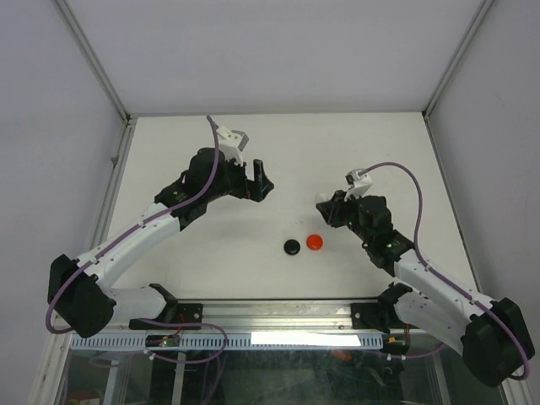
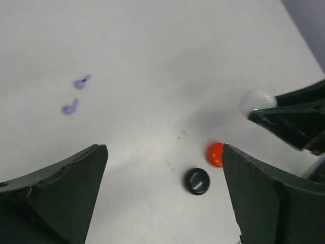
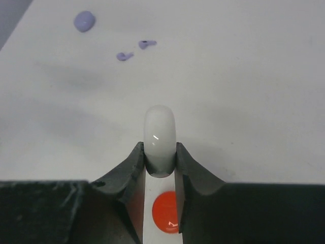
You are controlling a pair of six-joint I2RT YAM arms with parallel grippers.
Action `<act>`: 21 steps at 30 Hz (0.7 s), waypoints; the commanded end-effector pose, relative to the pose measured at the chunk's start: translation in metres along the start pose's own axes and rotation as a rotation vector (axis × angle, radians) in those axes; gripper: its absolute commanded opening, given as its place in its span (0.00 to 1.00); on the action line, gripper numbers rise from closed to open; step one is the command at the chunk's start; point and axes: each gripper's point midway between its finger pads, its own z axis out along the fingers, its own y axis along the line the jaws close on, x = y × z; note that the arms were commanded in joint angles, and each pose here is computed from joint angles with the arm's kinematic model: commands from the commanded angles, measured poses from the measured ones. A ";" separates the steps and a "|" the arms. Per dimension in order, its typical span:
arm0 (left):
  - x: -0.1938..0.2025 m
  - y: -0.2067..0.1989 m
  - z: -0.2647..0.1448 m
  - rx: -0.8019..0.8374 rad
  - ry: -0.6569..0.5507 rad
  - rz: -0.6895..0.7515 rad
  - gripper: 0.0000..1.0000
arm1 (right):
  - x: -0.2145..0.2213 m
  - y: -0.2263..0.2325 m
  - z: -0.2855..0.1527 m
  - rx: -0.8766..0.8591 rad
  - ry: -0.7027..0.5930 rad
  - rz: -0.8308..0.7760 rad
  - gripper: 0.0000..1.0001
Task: Insert the wireless bluetooth earbuds into the charging case
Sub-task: Place the charging case at the center of the board.
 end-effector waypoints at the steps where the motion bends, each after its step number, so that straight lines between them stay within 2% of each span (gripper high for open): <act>1: -0.023 0.067 -0.025 -0.358 -0.080 0.011 0.99 | 0.010 -0.033 -0.006 0.167 0.095 0.148 0.00; 6: -0.018 0.105 -0.041 -0.521 -0.086 -0.014 0.99 | 0.036 -0.055 -0.008 0.236 0.213 0.285 0.00; 11: -0.013 0.130 -0.046 -0.617 -0.083 -0.023 0.99 | 0.066 -0.057 -0.014 0.232 0.370 0.400 0.00; 15: -0.006 0.143 -0.044 -0.623 -0.061 -0.065 0.99 | 0.087 -0.054 -0.017 0.217 0.450 0.456 0.00; 21: -0.004 0.159 -0.047 -0.649 -0.066 -0.129 0.99 | 0.109 -0.042 -0.017 0.145 0.544 0.501 0.07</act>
